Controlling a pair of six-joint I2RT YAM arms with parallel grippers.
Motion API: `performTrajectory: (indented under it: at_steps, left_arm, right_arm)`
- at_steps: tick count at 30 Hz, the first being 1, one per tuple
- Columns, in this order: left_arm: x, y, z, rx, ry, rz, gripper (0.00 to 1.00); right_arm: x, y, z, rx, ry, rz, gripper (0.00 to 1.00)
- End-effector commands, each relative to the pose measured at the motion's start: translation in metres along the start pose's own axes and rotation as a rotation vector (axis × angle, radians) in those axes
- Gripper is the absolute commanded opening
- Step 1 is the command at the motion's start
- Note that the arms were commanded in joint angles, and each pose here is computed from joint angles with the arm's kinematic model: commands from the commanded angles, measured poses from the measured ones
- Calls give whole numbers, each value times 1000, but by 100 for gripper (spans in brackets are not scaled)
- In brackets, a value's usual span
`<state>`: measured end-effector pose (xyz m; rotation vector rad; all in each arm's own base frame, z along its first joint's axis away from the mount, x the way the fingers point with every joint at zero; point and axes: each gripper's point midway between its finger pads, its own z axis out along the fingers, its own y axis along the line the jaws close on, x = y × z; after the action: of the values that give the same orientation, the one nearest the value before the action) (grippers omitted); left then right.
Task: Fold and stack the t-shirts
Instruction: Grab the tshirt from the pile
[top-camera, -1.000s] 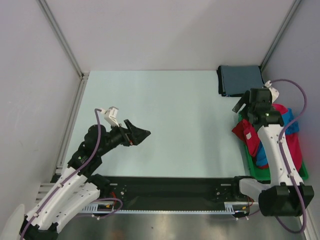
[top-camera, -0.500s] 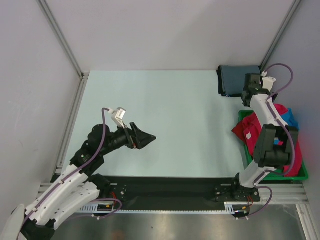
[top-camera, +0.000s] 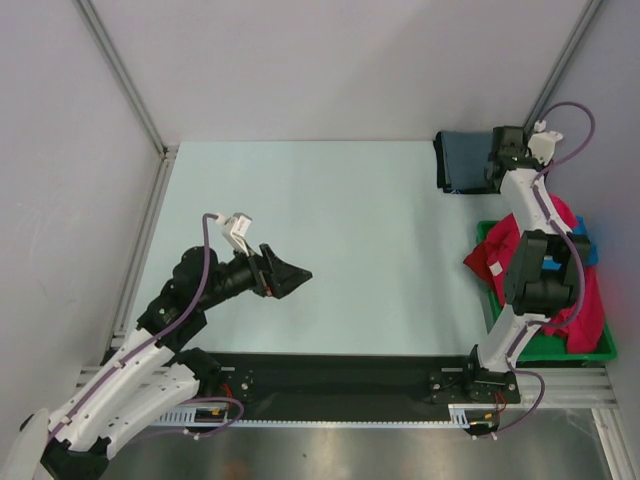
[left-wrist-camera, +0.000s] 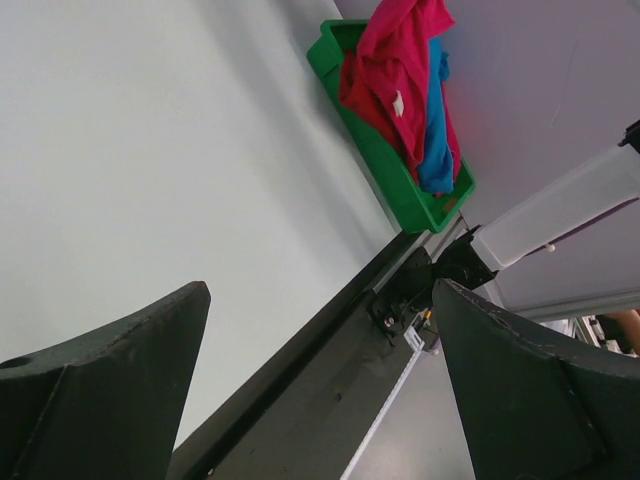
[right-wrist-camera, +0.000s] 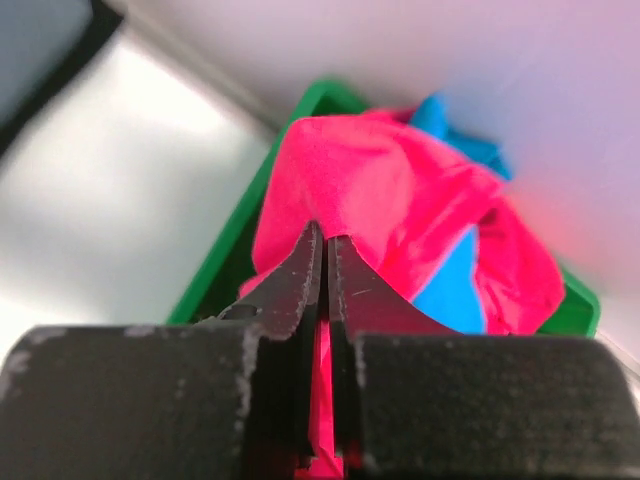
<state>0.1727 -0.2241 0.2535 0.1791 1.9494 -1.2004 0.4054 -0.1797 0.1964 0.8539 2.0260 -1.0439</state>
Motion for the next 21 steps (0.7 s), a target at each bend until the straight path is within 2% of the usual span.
performTrajectory:
  at_steps: [1,7,10,13,20,21]
  left_arm:
    - [-11,-15,1,40,-11,15,100]
    - [-10,-23,6,72,20,-23,100]
    - [-17,-26,6,68,2,-24,100]
    - [-24,-29,6,61,-16,-34,100]
    - [-32,-36,4,68,-38,-83,98]
    - [-36,-39,2,70,-47,-81,98]
  right_arm:
    - [-77,-62,-49,74,-162,215,0]
    - [-139,-136,-125,68,-350,347,0]
    - [-170,-185,-161,86,-449,441,0]
    - [-201,-210,-197,45,-567,532,0]
    - [-265,-225,-230,-19,-722,659,0]
    - [-275,-209,-240,-74,-745,646,0]
